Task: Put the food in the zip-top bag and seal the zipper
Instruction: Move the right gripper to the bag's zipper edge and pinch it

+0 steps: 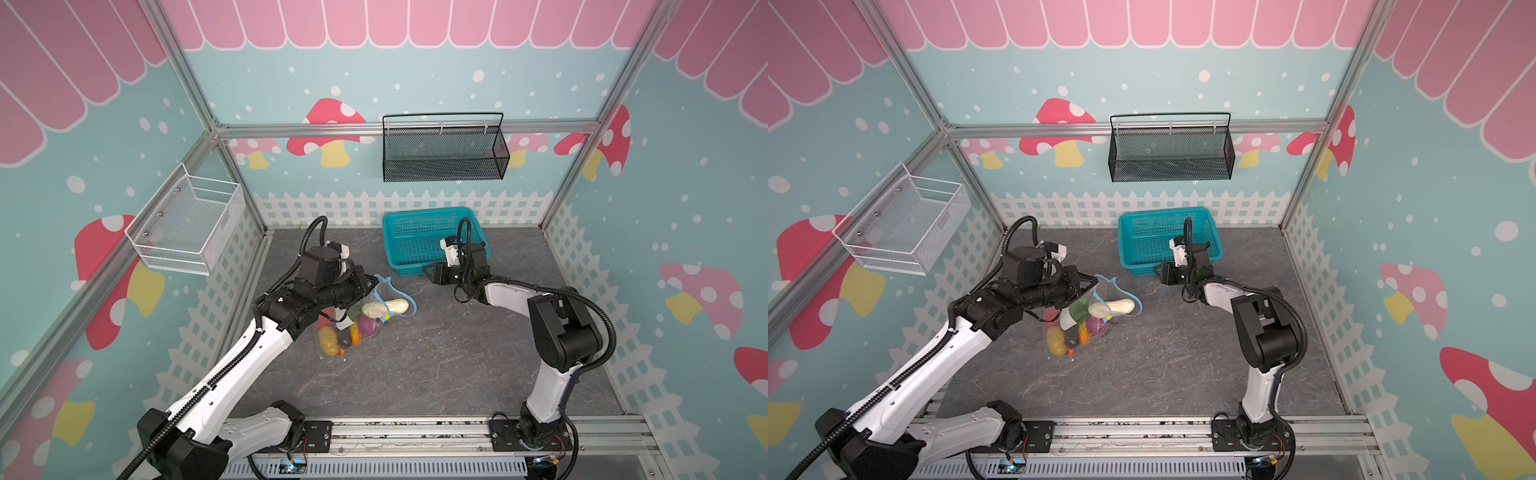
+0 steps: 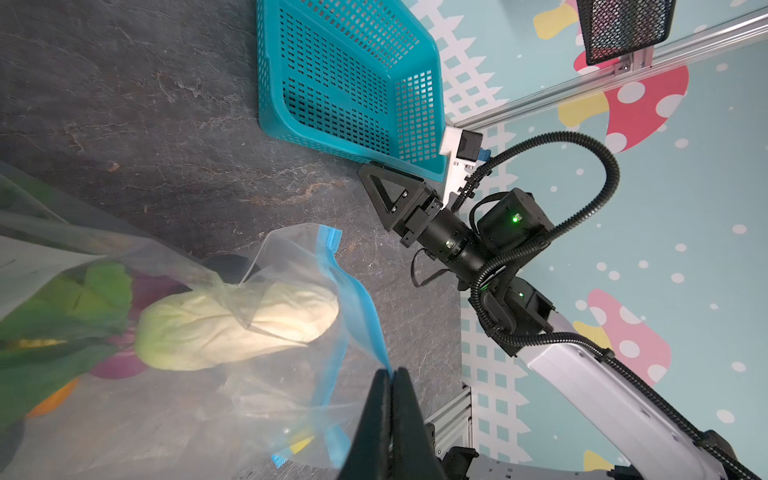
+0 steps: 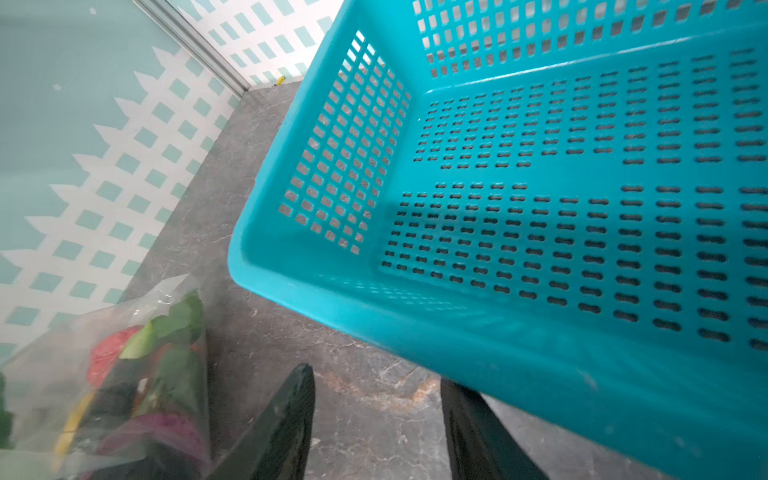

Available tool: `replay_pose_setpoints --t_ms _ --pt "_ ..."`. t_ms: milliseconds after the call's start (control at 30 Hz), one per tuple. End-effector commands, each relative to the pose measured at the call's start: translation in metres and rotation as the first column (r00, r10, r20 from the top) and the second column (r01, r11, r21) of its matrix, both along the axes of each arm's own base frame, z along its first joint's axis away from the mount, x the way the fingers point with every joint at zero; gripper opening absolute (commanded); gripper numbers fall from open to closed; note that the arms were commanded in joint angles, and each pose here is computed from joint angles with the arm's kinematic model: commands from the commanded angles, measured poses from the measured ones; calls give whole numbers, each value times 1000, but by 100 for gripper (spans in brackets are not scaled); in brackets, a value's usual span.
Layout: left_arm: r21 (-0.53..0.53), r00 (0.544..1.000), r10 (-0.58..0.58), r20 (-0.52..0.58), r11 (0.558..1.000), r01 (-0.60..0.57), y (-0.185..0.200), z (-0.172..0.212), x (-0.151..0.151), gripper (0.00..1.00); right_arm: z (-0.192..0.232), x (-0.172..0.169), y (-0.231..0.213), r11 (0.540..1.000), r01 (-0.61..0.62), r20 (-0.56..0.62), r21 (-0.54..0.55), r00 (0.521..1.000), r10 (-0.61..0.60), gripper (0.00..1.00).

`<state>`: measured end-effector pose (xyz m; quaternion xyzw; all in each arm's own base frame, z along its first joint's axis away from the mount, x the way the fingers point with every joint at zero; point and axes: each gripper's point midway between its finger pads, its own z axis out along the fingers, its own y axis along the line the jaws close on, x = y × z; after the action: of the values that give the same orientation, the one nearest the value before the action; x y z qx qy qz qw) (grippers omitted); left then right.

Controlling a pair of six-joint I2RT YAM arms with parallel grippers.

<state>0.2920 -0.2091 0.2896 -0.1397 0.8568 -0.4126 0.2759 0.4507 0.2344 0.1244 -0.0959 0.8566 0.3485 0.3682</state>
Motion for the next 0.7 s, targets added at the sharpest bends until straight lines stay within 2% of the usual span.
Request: replay_pose_setpoints --t_ms 0,133,333,500,667 --pt "11 1000 14 17 1000 -14 7 6 -3 0 22 -45 6 995 -59 -168 86 983 73 54" --pt "14 1000 19 4 1000 -19 7 1 -3 0 44 -99 4 985 -69 -212 160 972 103 60" --pt "29 1000 12 13 1000 -12 7 0 0 0 62 -153 12 967 -73 -231 244 964 131 61" --pt "29 1000 2 -12 1000 -2 3 -5 2 0 65 -173 20 956 -94 -234 276 959 162 64" --pt "28 1000 4 -23 1000 -3 2 -10 2 0 56 -163 23 964 -99 -231 246 960 158 67"
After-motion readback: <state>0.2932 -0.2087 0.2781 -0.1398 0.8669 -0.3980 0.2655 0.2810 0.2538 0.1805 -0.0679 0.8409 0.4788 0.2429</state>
